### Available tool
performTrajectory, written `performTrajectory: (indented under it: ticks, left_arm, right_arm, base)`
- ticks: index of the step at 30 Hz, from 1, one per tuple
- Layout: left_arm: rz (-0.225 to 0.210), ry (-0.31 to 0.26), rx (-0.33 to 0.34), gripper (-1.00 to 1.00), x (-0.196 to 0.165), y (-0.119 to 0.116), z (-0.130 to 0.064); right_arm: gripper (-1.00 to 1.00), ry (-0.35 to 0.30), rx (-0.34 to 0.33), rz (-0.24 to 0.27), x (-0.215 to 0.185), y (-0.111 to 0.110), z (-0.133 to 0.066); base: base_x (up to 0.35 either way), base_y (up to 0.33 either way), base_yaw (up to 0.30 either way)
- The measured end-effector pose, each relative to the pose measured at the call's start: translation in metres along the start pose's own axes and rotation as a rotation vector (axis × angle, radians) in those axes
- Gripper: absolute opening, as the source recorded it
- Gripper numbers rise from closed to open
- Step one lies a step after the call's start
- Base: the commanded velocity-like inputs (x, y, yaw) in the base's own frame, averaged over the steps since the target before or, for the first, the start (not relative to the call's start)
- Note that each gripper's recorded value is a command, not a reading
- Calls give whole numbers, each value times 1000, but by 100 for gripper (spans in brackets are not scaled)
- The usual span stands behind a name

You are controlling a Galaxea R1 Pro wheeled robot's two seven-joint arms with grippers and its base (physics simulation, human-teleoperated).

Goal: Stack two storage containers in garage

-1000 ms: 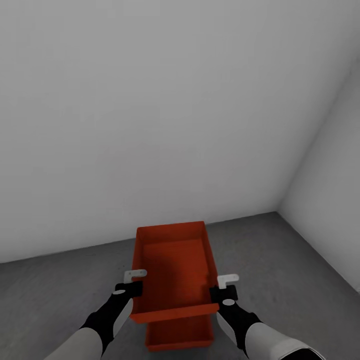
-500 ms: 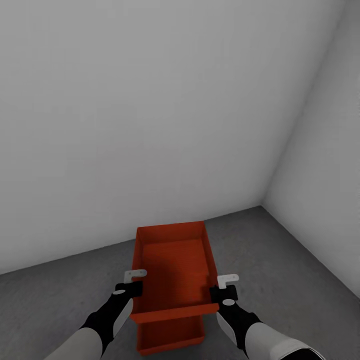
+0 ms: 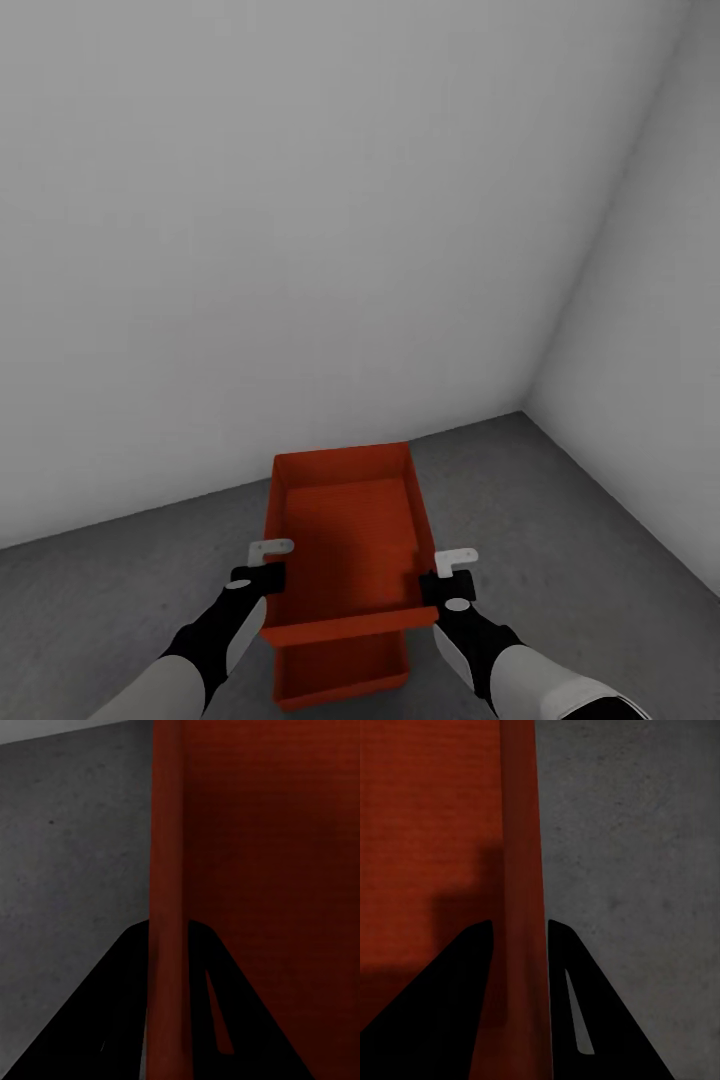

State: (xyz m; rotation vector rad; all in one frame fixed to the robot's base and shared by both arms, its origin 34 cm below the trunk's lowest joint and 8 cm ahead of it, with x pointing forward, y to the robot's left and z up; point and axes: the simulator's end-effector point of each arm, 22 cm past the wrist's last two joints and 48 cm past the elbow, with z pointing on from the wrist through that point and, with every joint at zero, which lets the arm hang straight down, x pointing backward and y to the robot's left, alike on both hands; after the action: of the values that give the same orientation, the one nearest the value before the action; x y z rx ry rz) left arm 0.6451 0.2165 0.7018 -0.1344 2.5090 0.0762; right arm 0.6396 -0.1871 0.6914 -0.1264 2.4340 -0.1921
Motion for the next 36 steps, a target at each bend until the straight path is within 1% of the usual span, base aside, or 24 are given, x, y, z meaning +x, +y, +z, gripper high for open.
performTrajectory:
  ticks: [10, 22, 30, 36]
  left_arm:
    - [0, 0, 1, -100, 0, 1, 0]
    - [0, 1, 0, -100, 0, 0, 0]
    - [0, -1, 1, -100, -1, 1, 0]
    - [0, -2, 0, -100, -1, 0, -1]
  right_arm:
    - [-100, 0, 0, 1, 0, 1, 0]
    - [-100, 1, 0, -1, 0, 0, 0]
    - [-100, -1, 0, 1, -1, 1, -1]
    - [-100, -2, 0, 0, -1, 0, 0]
  base:
    - [-99, 85, 0]
    - [-13, 11, 2]
    - [0, 0, 163]
    - [0, 0, 41]
